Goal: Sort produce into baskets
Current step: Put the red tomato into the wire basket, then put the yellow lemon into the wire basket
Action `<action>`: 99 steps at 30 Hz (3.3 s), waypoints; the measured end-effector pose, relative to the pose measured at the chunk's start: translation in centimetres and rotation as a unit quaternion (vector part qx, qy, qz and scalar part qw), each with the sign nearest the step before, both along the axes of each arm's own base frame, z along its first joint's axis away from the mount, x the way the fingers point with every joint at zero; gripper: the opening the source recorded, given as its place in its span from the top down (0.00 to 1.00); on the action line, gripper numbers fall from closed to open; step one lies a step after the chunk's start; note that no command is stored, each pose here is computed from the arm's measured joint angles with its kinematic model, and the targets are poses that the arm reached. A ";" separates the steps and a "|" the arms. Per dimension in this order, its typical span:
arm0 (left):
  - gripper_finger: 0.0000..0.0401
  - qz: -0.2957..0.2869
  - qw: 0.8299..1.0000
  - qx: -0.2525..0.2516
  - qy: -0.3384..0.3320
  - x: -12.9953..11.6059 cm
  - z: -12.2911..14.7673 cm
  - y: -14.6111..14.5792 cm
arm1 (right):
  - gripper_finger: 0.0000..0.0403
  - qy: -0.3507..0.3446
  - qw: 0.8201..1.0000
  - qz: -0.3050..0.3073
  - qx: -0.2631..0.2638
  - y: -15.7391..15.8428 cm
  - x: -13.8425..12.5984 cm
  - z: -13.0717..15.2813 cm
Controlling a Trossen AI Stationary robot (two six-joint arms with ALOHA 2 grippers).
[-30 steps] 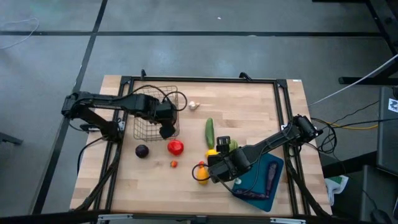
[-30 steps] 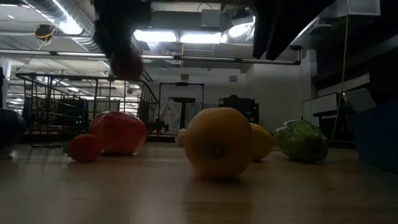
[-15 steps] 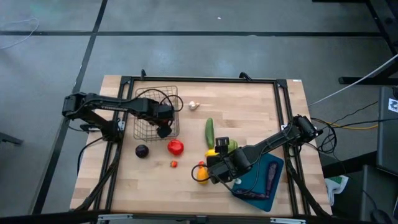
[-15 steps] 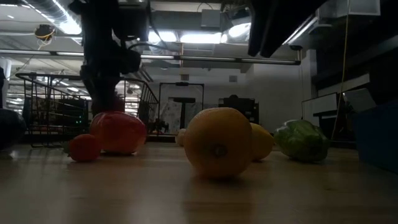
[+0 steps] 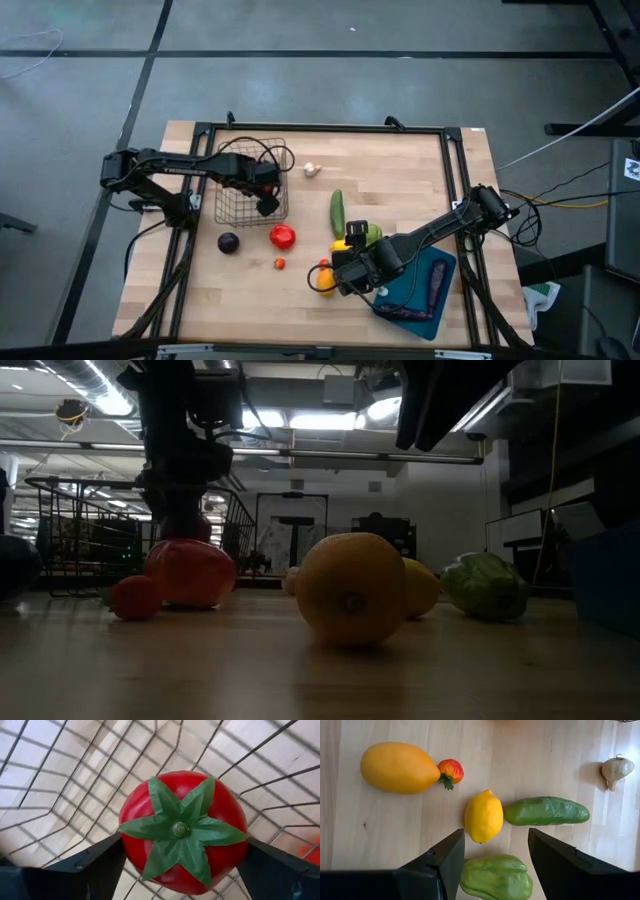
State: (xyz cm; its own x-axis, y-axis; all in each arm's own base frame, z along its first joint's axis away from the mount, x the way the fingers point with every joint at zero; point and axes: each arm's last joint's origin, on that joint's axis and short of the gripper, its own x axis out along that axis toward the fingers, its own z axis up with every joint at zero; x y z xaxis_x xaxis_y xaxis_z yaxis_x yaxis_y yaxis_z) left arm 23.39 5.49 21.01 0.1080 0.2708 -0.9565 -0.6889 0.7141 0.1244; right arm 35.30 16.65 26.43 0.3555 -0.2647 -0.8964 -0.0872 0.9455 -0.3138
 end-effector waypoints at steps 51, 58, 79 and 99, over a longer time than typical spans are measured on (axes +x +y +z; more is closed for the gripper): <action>0.01 -0.036 0.999 -0.009 0.009 0.0 -0.1 0.0 | 0.47 0.141 0.989 -0.010 0.032 -5.5 5.5 -9.4; 0.01 -0.021 1.000 -0.011 0.005 0.0 -0.1 0.0 | 0.58 0.143 0.989 -0.010 0.028 -5.6 5.5 -9.5; 0.01 -0.006 0.994 -0.023 -0.107 -2.5 4.1 -0.7 | 0.66 0.098 0.995 0.013 0.034 -5.5 7.2 -5.4; 0.01 0.000 0.959 -0.002 -0.285 -8.7 10.0 -2.5 | 0.65 -0.203 0.976 -0.027 0.079 -12.5 13.3 3.0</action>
State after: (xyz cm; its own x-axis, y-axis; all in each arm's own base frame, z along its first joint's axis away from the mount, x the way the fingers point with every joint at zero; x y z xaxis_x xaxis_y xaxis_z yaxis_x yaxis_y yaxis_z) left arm 14.73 3.00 30.98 0.6131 0.2666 -0.7437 -0.6439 0.7140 -0.2748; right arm 48.60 4.10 29.47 0.6788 -0.1629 -0.7161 0.0658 0.9847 -0.1616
